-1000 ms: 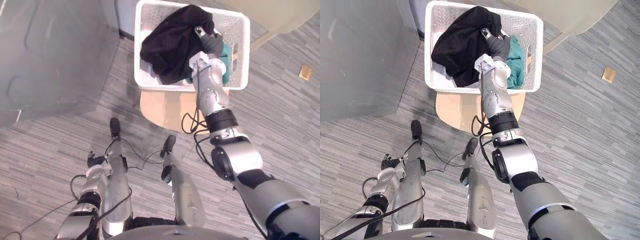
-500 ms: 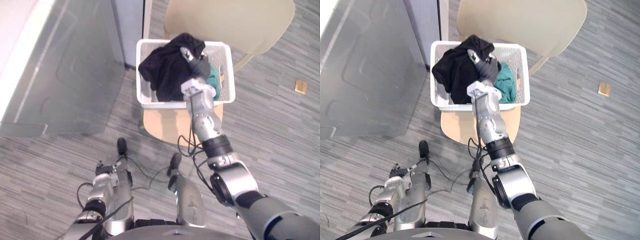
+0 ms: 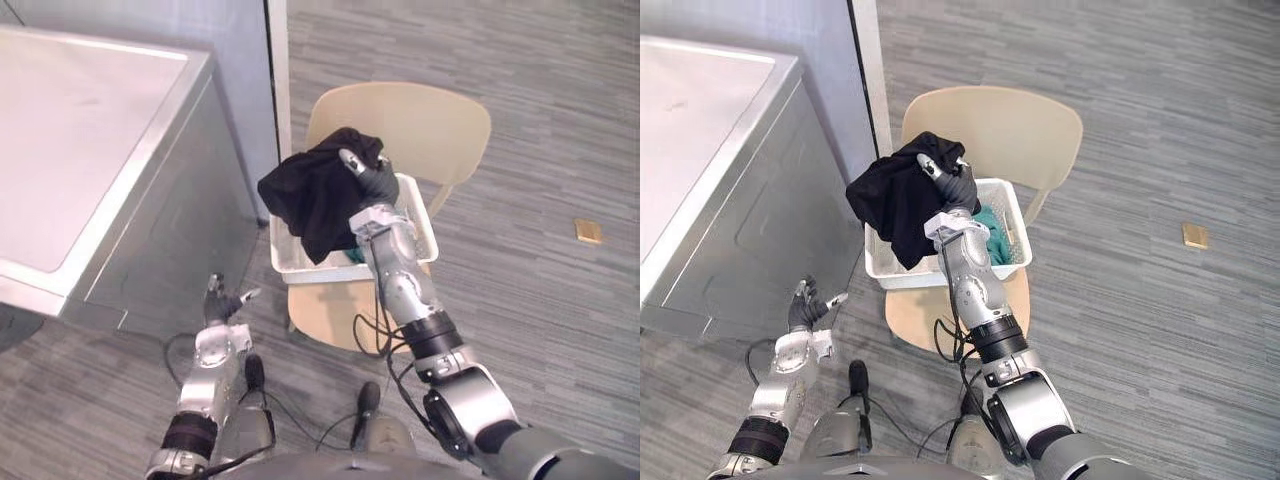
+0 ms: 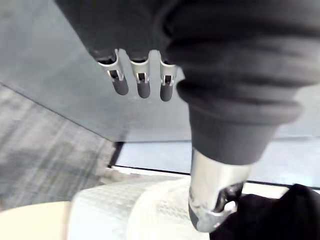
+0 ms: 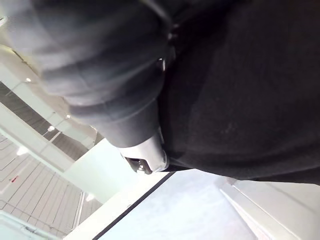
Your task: Pick up the laundry basket with both hands and put the clothes into the washing machine.
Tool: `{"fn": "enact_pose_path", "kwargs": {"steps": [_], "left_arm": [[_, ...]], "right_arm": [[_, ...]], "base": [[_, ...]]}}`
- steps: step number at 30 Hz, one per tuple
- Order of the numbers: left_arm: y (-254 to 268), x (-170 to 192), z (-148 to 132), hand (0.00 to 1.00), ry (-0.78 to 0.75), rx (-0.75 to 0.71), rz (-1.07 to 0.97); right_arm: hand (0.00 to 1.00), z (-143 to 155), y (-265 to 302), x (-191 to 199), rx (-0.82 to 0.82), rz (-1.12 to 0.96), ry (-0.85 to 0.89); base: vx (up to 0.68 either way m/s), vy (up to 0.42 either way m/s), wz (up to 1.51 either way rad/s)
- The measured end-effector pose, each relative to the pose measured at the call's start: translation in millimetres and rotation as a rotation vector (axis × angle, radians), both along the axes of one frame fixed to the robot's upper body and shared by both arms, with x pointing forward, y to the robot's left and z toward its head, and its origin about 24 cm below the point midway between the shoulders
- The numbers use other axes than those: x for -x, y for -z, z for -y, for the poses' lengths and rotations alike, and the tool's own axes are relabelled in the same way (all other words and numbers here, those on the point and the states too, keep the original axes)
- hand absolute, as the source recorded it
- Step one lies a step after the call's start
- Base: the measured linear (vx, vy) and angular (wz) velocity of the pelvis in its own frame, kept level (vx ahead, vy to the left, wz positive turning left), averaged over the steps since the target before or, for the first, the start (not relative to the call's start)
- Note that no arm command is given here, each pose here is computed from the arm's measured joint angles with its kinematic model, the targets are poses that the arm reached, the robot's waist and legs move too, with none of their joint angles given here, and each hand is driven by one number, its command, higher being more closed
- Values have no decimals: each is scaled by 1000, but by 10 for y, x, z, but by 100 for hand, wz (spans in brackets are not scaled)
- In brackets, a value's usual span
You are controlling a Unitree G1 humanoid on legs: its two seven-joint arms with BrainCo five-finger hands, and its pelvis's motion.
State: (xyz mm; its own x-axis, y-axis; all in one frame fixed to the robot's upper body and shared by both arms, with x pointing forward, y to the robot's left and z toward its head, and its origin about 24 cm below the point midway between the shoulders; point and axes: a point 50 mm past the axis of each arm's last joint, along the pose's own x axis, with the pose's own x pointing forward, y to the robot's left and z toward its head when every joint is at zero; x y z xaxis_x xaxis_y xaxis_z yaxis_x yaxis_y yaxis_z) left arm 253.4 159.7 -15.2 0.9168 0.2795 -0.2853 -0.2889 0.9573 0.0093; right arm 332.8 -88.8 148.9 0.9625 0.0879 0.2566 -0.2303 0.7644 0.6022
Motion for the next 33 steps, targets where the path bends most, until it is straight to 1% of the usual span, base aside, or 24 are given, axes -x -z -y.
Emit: {"fn": "enact_pose_path", "kwargs": {"steps": [5,9,16,19,22,25,27,33], "left_arm": [[-231,-60,-22,0,-26,-29,101],[-412,-94,-109,0,-96,-66,176],[-568,-206,-100,0,-97,-126,235],[-631,-277,-68,0,-19,-182,256],[-637,-382,21,0,79,-218,250],[-526,-429,96,0,180,-244,197],[-463,-486,163,0,267,-268,160],[-406,-619,203,0,420,-353,95]], "right_arm": [[100,-47,45,23,40,-10,-15],[100,-137,107,59,43,-30,-50],[100,-235,180,108,79,-43,-78],[100,-297,195,129,97,-43,-108],[100,-313,205,132,110,-44,-132],[100,-334,226,148,146,-34,-163],[100,-296,233,141,157,-35,-161],[100,-252,234,133,173,-22,-174]], "base": [[5,-6,-6],[-18,8,-14],[-39,19,-5],[-17,6,-11],[-16,4,-12],[18,-3,-12],[6,-7,-4],[0,-9,-8]]}}
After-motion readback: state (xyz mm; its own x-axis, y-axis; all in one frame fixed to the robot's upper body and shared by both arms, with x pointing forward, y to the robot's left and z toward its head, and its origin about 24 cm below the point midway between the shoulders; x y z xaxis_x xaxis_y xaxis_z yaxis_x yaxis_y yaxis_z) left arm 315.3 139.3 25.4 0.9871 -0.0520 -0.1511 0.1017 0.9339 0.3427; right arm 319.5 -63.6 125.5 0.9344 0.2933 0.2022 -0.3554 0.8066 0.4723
